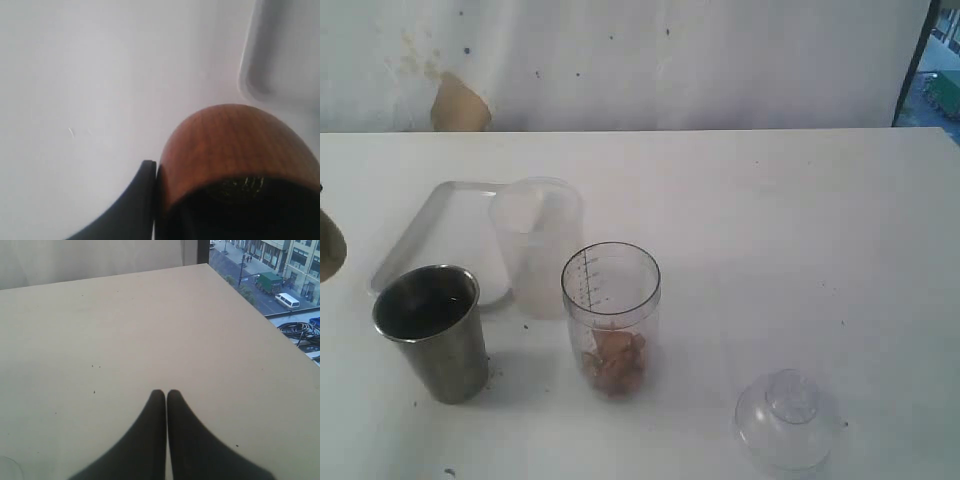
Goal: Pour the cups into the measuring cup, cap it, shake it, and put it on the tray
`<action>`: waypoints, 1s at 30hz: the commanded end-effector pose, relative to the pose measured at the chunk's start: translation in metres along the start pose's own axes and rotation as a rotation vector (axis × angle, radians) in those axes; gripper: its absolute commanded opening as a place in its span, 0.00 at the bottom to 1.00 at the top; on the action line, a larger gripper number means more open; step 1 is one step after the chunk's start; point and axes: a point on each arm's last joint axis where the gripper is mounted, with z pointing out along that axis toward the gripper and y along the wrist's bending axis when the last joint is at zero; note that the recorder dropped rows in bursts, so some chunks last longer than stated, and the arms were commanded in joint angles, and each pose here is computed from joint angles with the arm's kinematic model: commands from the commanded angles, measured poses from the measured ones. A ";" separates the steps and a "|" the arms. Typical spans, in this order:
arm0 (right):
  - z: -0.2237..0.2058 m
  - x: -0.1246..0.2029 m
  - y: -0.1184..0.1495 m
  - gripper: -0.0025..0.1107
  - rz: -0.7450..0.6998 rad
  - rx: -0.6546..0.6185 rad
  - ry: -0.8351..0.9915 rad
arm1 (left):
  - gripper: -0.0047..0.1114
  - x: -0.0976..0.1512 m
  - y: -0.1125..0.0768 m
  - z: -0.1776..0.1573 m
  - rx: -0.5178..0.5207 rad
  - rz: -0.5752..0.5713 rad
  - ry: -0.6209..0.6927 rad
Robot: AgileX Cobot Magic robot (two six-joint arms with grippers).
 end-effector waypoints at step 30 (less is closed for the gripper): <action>0.000 0.000 0.000 0.03 0.003 0.004 -0.011 | 0.94 0.042 -0.022 -0.014 -0.021 -0.081 -0.155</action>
